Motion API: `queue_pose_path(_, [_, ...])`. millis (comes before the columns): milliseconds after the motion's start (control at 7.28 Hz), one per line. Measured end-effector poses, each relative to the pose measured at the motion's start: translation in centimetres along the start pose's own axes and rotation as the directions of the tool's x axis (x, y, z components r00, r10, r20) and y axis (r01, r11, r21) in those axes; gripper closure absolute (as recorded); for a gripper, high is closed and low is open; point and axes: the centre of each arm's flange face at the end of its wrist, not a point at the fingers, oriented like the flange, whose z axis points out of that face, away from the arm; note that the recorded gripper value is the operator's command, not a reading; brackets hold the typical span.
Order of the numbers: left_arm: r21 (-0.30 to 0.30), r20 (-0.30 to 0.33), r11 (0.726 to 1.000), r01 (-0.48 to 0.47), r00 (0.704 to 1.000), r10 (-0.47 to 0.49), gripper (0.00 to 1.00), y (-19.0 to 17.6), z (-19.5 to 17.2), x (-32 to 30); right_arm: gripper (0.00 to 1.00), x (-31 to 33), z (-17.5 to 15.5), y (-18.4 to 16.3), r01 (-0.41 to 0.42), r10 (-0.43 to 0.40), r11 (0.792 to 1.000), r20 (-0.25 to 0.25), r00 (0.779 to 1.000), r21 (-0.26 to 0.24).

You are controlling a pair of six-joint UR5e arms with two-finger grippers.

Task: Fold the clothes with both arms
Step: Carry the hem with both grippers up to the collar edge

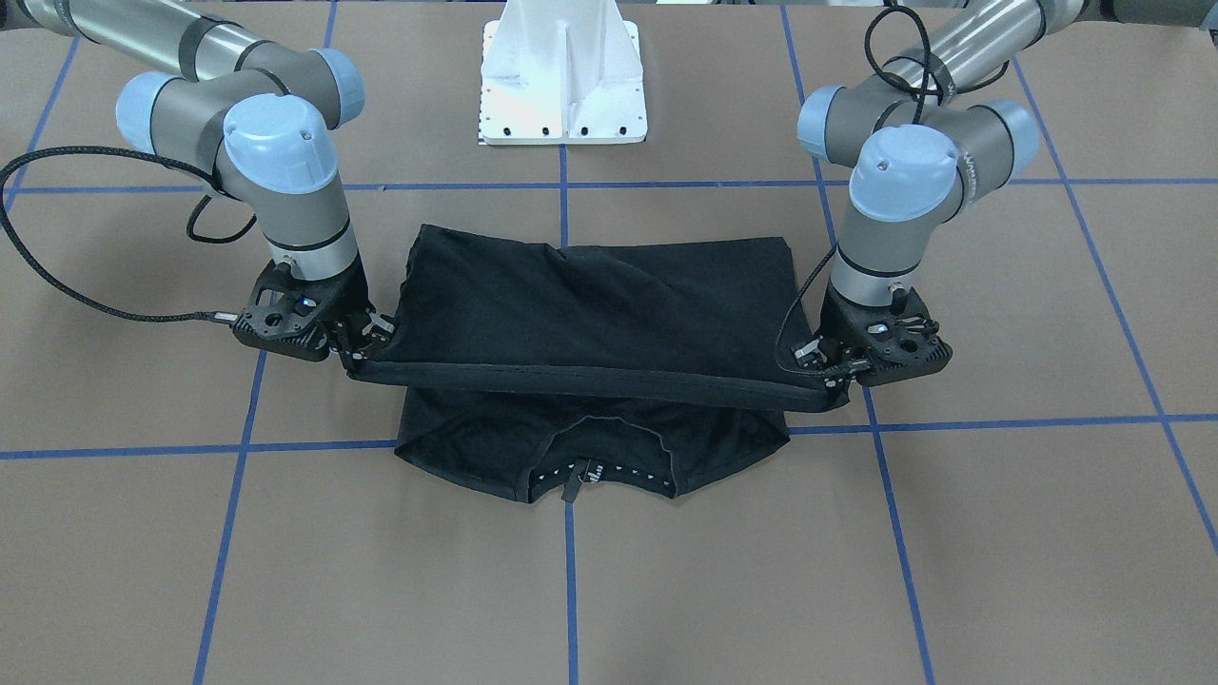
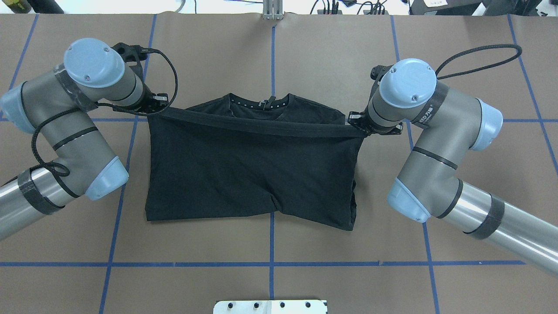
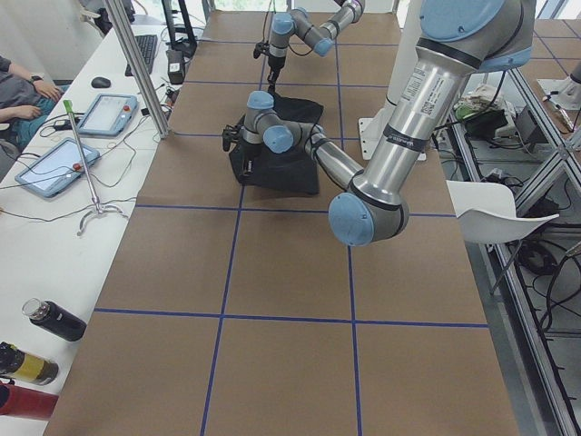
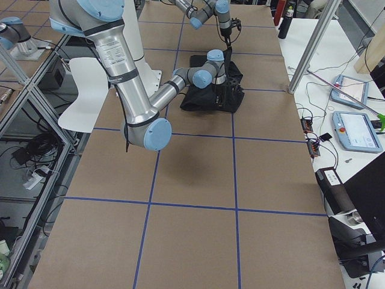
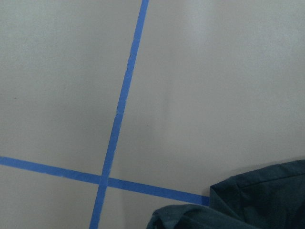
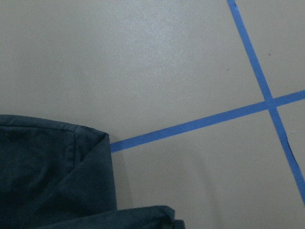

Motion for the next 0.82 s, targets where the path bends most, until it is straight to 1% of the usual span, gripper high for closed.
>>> queue_pose_path(412, [-0.013, 0.001, 1.000, -0.024, 1.000, 0.024, 1.00, 0.49, 1.08, 1.16, 1.00, -0.88, 1.19, -0.55, 0.003, -0.003, 1.000, -0.010, 1.000, 0.001])
queue_pose_path(824, [-0.010, 0.003, 0.993, -0.120, 0.993, 0.120, 1.00, 0.06, 1.05, 0.92, 1.00, -0.94, 0.84, -1.24, 0.028, -0.028, 1.000, -0.007, 1.000, 0.010])
